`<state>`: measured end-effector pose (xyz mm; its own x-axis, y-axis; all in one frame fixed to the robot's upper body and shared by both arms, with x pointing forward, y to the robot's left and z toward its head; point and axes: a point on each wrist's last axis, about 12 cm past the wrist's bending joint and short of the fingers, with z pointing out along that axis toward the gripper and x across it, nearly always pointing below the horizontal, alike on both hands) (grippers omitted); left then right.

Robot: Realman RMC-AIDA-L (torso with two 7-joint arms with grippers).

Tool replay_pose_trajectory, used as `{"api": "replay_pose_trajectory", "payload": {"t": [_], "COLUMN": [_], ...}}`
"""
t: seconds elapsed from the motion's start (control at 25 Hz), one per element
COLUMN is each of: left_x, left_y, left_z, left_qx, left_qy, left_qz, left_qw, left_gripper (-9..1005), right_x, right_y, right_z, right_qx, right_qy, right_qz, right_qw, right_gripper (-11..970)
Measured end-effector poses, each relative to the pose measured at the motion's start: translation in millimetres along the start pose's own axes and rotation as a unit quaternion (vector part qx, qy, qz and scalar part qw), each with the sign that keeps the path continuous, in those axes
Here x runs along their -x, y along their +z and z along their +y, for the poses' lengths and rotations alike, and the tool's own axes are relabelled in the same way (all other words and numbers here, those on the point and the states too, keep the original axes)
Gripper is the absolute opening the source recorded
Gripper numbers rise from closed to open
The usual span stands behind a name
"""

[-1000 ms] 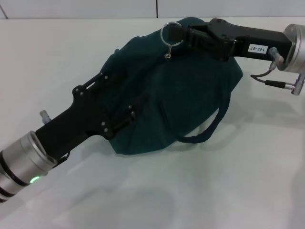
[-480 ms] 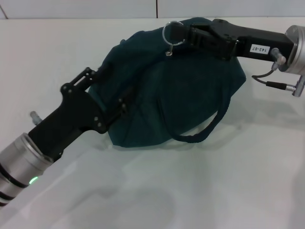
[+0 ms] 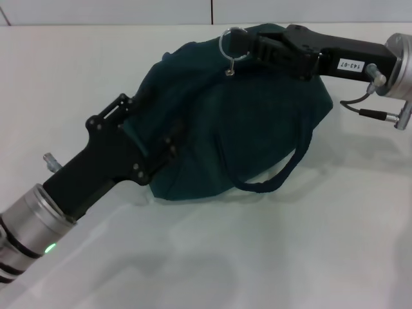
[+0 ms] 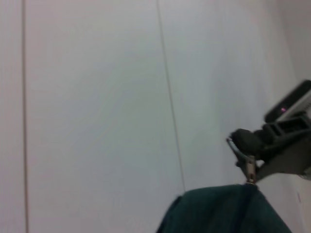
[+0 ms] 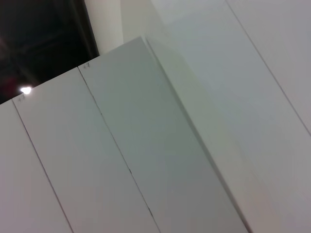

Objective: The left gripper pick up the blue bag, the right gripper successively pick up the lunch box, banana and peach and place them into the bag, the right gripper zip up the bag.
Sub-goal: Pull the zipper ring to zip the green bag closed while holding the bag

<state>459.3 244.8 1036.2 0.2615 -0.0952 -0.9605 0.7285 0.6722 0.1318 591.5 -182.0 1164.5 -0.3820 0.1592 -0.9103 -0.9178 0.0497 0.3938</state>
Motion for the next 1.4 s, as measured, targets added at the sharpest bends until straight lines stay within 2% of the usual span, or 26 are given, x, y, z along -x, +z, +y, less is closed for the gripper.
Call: {"api": "replay_pose_trajectory", "payload": {"t": [0.24,0.56,0.76,1.08,1.32,1.4], "left_x": [-5.9,-8.0,-8.6,-9.0,-9.8,-9.9], "left_y": [0.5,2.5,2.3,2.9,7.4,8.3], "left_z": [-10.3,-11.7,-12.4,-15.0,-18.9,-18.7], "left_qx": [0.008,0.045,0.056,0.045,0.008,0.008], "left_qy": [0.065,0.100,0.113,0.109,0.113,0.114], "left_qz": [0.012,0.016,0.019,0.019,0.019,0.019], "left_qw": [0.998,0.994,0.992,0.993,0.993,0.993], "left_gripper": [647,645,644,642,574,497], "right_x": [0.4,0.6,0.3,0.0,-1.3,-2.2], "right_y": [0.6,1.9,0.4,0.3,0.2,0.0], "right_z": [0.1,1.3,1.8,1.8,1.9,1.9], "right_qx": [0.001,0.007,0.007,0.007,0.007,0.006], "right_qy": [0.002,0.006,0.008,0.009,0.012,0.014], "right_qz": [-0.001,-0.002,-0.006,-0.007,-0.007,-0.008], "right_qw": [1.000,1.000,1.000,1.000,1.000,1.000], "right_gripper": [35,36,37,38,38,38]}}
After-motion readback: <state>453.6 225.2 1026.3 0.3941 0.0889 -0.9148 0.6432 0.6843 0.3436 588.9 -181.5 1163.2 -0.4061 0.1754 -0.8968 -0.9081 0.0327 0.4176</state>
